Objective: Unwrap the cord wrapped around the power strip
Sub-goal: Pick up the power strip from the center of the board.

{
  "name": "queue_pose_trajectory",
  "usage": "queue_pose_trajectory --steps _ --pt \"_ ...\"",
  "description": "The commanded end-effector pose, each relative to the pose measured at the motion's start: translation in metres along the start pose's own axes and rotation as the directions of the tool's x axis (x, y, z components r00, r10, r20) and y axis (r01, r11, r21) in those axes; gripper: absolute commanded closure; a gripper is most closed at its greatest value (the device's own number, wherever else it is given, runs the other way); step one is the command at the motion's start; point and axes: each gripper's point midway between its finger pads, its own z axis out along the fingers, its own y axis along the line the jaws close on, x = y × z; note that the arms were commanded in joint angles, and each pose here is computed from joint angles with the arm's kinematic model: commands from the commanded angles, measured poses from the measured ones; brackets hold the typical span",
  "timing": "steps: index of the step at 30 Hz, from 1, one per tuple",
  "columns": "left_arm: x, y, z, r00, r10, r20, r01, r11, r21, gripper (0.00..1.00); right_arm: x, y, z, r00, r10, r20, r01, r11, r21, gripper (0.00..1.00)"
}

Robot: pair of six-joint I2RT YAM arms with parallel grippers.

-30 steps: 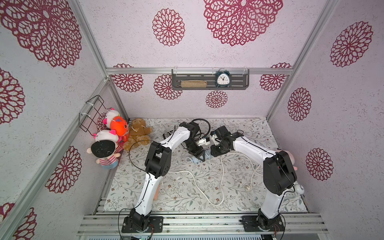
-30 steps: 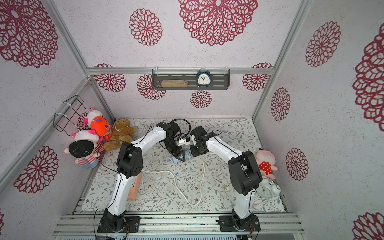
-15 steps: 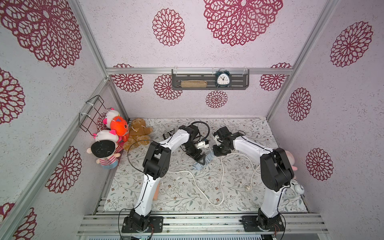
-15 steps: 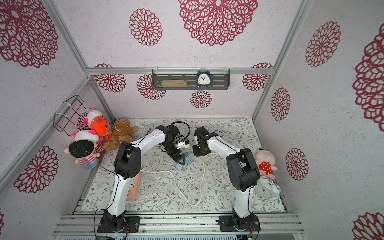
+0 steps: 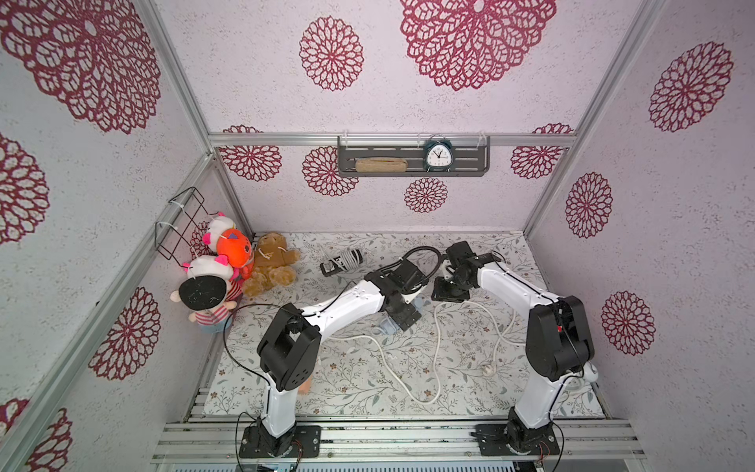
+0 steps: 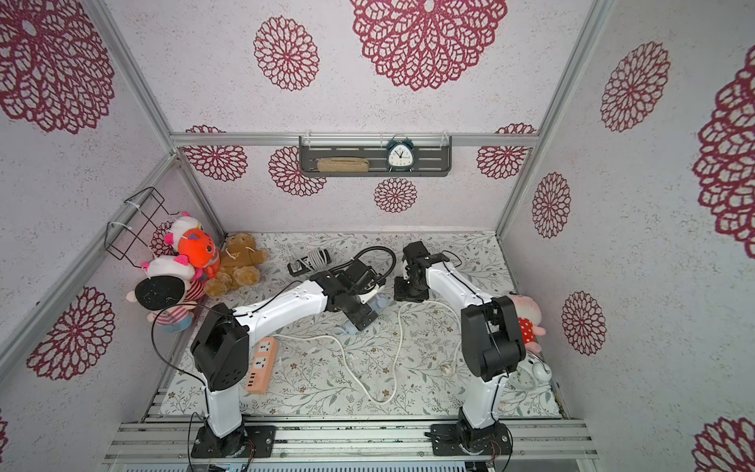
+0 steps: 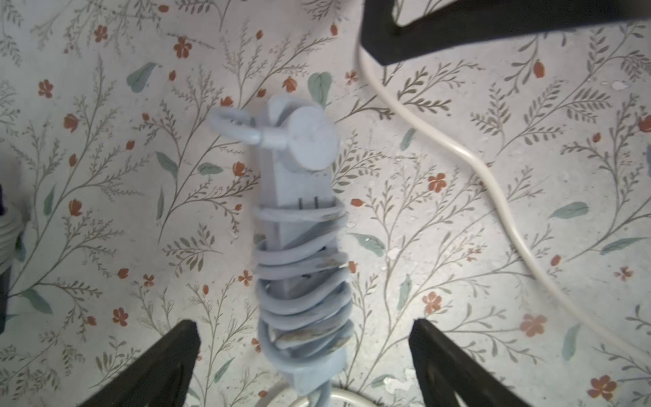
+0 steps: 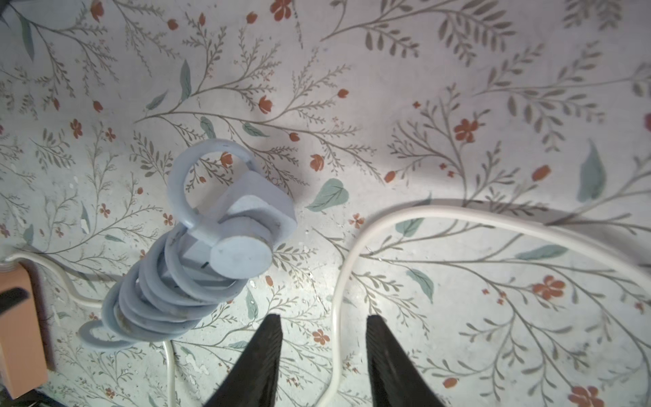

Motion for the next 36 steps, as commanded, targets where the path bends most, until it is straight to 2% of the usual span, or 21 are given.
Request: queue_pose_trajectory --steps 1,5,8,15,18,23,28,35,36 --pt "-0.003 0.025 0.022 0.996 -0.073 -0.042 0.068 0.992 -0.101 0.03 0.004 -0.003 -0.022 0.999 0.025 0.021 -0.025 1.000 -0.018 0.54" --pt "-0.004 0.031 0.032 0.993 -0.113 -0.022 0.107 0.979 -0.176 0.03 0.008 -0.020 -0.033 0.997 0.058 0.046 -0.058 0.998 -0.007 0.51" --pt "0.007 0.034 0.042 0.991 -0.123 -0.047 0.110 0.969 -0.220 0.03 0.008 -0.029 -0.039 0.995 0.077 0.060 -0.077 0.997 -0.008 0.51" --pt "0.020 0.009 0.046 0.989 -0.124 -0.081 0.106 0.974 -0.199 0.03 0.008 -0.037 -0.038 0.995 0.079 0.058 -0.079 0.997 -0.003 0.49" --pt "0.032 0.006 0.048 0.984 -0.138 -0.113 0.113 0.972 -0.207 0.03 0.007 -0.036 -0.039 0.995 0.077 0.063 -0.077 0.997 -0.006 0.49" --pt "0.035 0.000 0.039 0.984 -0.148 -0.104 0.127 0.975 -0.185 0.03 0.009 -0.038 -0.038 0.995 0.076 0.060 -0.076 0.997 0.001 0.49" --pt "0.053 -0.003 0.053 0.977 -0.139 -0.164 0.106 0.976 -0.192 0.03 0.008 -0.036 -0.039 0.995 0.078 0.066 -0.078 0.997 -0.005 0.48" --pt "0.053 0.002 0.060 0.979 -0.142 -0.149 0.112 0.975 -0.194 0.00 0.010 -0.037 -0.037 0.995 0.076 0.061 -0.076 0.997 -0.005 0.48" --pt "0.054 0.002 0.062 0.978 -0.142 -0.152 0.112 0.975 -0.191 0.05 0.010 -0.035 -0.038 0.996 0.070 0.063 -0.069 0.998 -0.013 0.48"
